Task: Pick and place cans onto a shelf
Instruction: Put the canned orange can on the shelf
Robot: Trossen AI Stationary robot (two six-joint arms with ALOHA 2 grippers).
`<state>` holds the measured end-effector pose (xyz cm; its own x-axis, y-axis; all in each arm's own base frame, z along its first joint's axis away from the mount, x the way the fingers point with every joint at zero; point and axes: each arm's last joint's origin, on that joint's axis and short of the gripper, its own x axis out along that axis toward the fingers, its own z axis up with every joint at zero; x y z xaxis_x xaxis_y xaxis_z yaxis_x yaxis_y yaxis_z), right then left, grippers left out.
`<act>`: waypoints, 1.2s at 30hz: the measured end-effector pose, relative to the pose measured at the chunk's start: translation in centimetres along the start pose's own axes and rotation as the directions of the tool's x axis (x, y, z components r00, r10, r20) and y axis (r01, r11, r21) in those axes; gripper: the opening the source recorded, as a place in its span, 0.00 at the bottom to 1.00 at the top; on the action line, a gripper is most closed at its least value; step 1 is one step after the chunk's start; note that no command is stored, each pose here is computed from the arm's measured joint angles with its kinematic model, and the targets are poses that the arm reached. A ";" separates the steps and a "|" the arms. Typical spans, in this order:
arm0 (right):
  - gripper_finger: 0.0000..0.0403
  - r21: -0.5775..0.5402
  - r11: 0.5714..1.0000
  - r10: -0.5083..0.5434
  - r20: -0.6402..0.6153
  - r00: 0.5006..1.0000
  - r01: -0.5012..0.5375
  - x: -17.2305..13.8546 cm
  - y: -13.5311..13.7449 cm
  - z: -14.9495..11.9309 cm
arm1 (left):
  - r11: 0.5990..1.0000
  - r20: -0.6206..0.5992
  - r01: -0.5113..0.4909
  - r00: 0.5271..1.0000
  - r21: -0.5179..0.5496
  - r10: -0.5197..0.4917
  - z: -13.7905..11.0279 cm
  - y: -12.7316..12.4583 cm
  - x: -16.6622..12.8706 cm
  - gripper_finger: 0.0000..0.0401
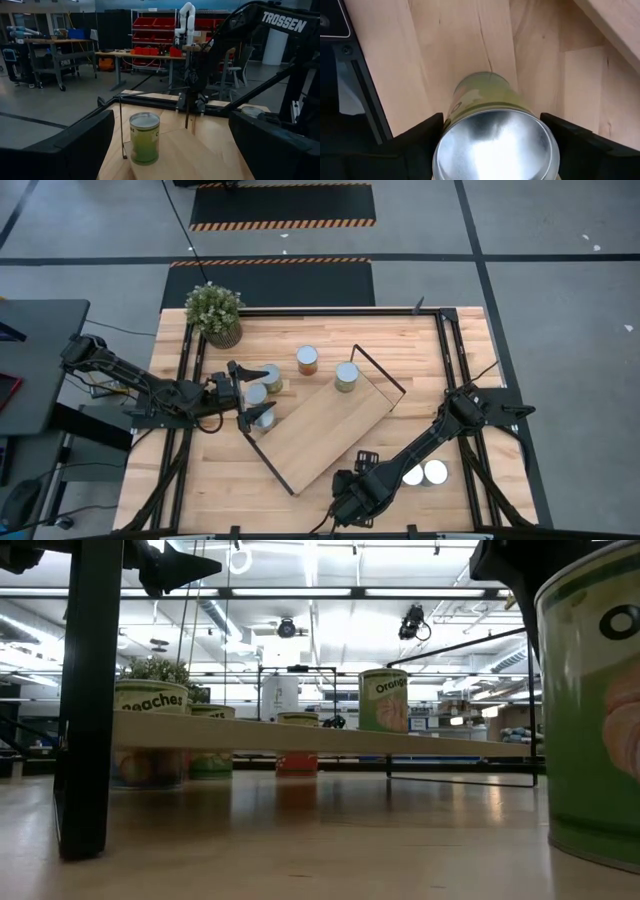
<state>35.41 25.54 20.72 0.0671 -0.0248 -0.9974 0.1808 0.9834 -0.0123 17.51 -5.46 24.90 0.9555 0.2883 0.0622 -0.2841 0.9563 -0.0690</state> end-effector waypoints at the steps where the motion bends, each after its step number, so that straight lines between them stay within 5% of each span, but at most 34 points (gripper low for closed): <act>1: 0.79 -0.002 1.000 0.000 0.001 1.000 0.000 0.0 0.0 0.0 | 1.000 0.000 0.000 1.000 -0.001 0.000 0.0 0.0 0.0 1.00; 15: 0.80 -0.137 0.988 -0.079 -0.001 0.997 0.078 -3.5 -2.5 1.8 | 1.000 -0.005 -0.001 1.000 -0.023 0.000 -0.1 0.0 0.0 1.00; 27: 0.80 -0.404 0.893 -0.187 0.070 0.980 0.200 -7.6 -7.2 3.3 | 0.997 -0.042 -0.004 0.999 -0.074 0.001 -0.5 0.0 0.0 1.00; 36: 0.80 -0.418 0.873 -0.262 0.031 0.964 0.251 -7.5 -11.8 2.4 | 0.997 -0.064 -0.007 0.998 -0.078 0.002 -0.8 0.0 0.0 1.00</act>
<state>35.11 13.71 28.47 0.0481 -0.2875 -0.9566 -0.2355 0.9274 -0.2906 17.54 -5.48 24.15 0.9580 0.2868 -0.0016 -0.2840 0.9475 -0.1471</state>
